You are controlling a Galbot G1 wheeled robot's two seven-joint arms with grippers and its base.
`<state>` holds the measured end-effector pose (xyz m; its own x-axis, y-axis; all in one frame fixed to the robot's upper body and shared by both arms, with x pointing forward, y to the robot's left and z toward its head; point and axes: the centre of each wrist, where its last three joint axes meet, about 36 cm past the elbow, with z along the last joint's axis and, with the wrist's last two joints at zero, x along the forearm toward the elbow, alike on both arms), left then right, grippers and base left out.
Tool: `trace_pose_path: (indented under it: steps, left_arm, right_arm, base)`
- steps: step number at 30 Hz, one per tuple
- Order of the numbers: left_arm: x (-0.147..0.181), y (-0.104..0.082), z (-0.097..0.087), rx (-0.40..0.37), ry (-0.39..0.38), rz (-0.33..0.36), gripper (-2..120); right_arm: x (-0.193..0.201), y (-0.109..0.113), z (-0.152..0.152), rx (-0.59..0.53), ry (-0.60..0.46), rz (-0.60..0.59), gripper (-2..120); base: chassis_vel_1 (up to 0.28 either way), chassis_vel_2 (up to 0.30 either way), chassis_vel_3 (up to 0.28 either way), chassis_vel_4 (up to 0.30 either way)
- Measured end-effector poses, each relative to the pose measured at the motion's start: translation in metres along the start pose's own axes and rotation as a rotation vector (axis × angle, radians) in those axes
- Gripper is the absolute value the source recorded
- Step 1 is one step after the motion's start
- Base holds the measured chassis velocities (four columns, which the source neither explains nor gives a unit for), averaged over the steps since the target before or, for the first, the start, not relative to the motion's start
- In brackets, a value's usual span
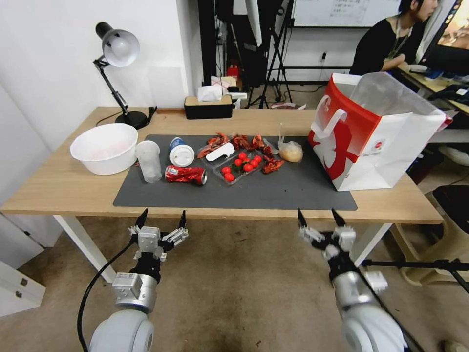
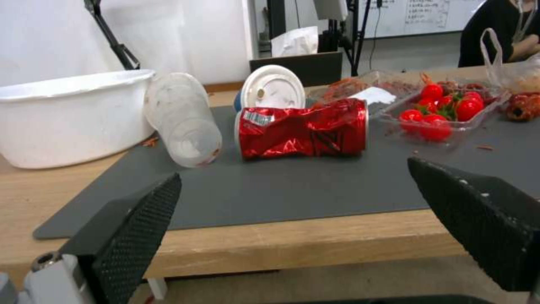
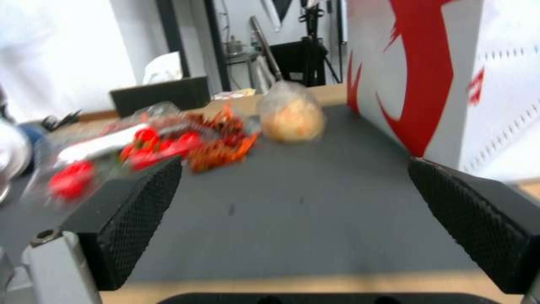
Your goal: Pick up the trash from the table and place it into the takeout bag.
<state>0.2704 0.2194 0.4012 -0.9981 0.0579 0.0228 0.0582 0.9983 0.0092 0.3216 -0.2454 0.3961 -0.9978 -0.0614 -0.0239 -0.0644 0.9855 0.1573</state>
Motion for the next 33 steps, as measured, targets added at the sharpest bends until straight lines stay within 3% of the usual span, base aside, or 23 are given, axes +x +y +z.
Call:
trace_pose_path:
  steps: [2, 5, 16, 23, 33]
  left_arm:
    - [-0.008, -0.006, 0.002, 0.005, 0.007, 0.047, 100]
    - [-0.009, -0.007, 0.004, 0.007, 0.014, 0.060, 100]
    - [-0.007, -0.004, 0.005, 0.007, 0.021, 0.038, 100]
    - [-0.006, -0.003, 0.006, 0.008, 0.022, 0.020, 100]
    - [-0.008, 0.002, 0.011, 0.005, 0.017, -0.001, 100]
  right_arm:
    - [-0.009, -0.005, -0.009, -0.020, 0.006, 0.052, 100]
    - [-0.022, -0.009, -0.013, -0.027, 0.010, 0.069, 100]
    - [-0.121, -0.021, -0.028, -0.061, 0.021, 0.099, 98]
    - [-0.169, -0.012, -0.037, -0.061, 0.034, 0.091, 98]
    - [-0.224, 0.007, -0.011, -0.007, 0.123, 0.121, 95]
  base:
    - [0.000, 0.000, 0.000, 0.000]
    - [0.000, 0.000, 0.000, 0.000]
    - [0.000, 0.000, 0.000, 0.000]
    - [0.000, 0.000, 0.000, 0.000]
    - [0.000, 0.000, 0.000, 0.000]
